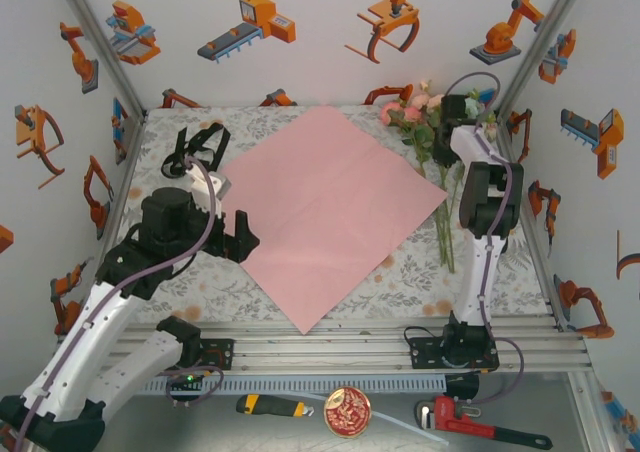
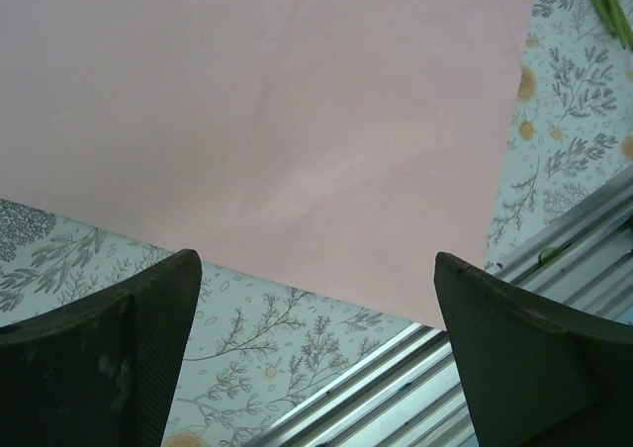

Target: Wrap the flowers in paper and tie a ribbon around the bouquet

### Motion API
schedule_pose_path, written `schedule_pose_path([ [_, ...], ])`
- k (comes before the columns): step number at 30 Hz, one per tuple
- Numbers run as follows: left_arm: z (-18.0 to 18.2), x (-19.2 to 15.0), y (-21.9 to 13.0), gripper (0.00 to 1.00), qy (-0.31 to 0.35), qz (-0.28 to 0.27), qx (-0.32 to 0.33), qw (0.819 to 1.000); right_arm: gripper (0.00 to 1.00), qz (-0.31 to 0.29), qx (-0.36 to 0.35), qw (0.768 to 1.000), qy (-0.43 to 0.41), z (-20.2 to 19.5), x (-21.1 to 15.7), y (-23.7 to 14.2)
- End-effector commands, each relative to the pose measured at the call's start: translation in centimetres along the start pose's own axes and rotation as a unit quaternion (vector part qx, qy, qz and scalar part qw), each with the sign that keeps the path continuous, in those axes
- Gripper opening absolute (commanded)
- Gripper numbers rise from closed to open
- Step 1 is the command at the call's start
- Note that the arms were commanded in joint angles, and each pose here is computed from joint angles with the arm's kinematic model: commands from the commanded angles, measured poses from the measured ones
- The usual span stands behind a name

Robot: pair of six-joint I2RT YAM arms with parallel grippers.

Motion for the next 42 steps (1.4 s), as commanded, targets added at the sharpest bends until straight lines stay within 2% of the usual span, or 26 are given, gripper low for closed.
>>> schedule_pose_path([
  [1, 0.5, -0.4, -0.3, 0.92, 0.007, -0.003, 0.014, 1.0, 0.06, -0.013, -0.03, 0.999, -0.034, -0.9, 1.5, -2.0],
  [4, 1.2, -0.3, -0.6, 0.93, -0.004, -0.011, 0.029, 1.0, 0.0, -0.028, -0.066, 0.996, -0.058, -1.7, 2.4, -4.1],
  [8, 2.0, -0.1, -1.0, 0.96, -0.019, -0.027, 0.036, 0.999, 0.0, -0.072, -0.108, 0.989, -0.066, -2.8, 3.8, -8.1],
  [10, 1.4, 0.3, -1.3, 0.98, -0.023, -0.043, 0.004, 0.999, 0.0, -0.096, -0.118, 0.986, -0.07, -2.8, 4.4, -10.3],
  [12, -0.3, 0.9, -1.9, 1.0, -0.014, -0.064, -0.067, 0.996, 0.0, -0.122, -0.111, 0.984, -0.065, -2.7, 5.1, -13.1],
  [15, -2.9, 1.2, -2.9, 0.97, 0.009, -0.095, -0.168, 0.981, 0.0, -0.149, -0.055, 0.987, -0.032, -1.8, 5.4, -17.3],
  [19, -3.7, 1.0, -3.3, 0.97, 0.019, -0.098, -0.204, 0.974, 0.0, -0.162, 0.079, 0.983, 0.042, 1.2, 4.8, -21.9],
  [23, -3.7, 0.9, -3.1, 0.97, 0.016, -0.086, -0.207, 0.974, 0.0, -0.169, 0.197, 0.962, 0.081, 7.7, 3.4, -25.2],
  [28, -3.4, 0.6, -2.3, 0.97, 0.007, -0.055, -0.201, 0.978, 0.0, -0.141, 0.318, 0.931, 0.108, 17.9, 2.0, -25.8],
  [35, -2.9, 0.4, -2.2, 0.97, 0.007, -0.05, -0.18, 0.982, 0.0, -0.107, 0.397, 0.911, 0.018, 33.8, 1.1, -23.3],
  [38, -2.7, 0.4, -2.3, 0.97, 0.007, -0.051, -0.172, 0.984, 0.0, -0.117, 0.414, 0.903, -0.005, 38.2, 0.9, -21.4],
  [42, -2.7, 0.4, -2.2, 0.97, 0.006, -0.052, -0.169, 0.984, 0.0, -0.123, 0.441, 0.889, -0.014, 41.6, 0.0, -18.1],
])
Point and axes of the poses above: each hand's point on the last joint's axis, 136 mm out from that joint toward the fingers, its own y axis out along the fingers, its own z axis along the line the jaws close on, x = y × z, the point moved 5 cm from there along -y, back along the fingers, and after that the axes turned 3 degrees about y, right-handed, at the moved point
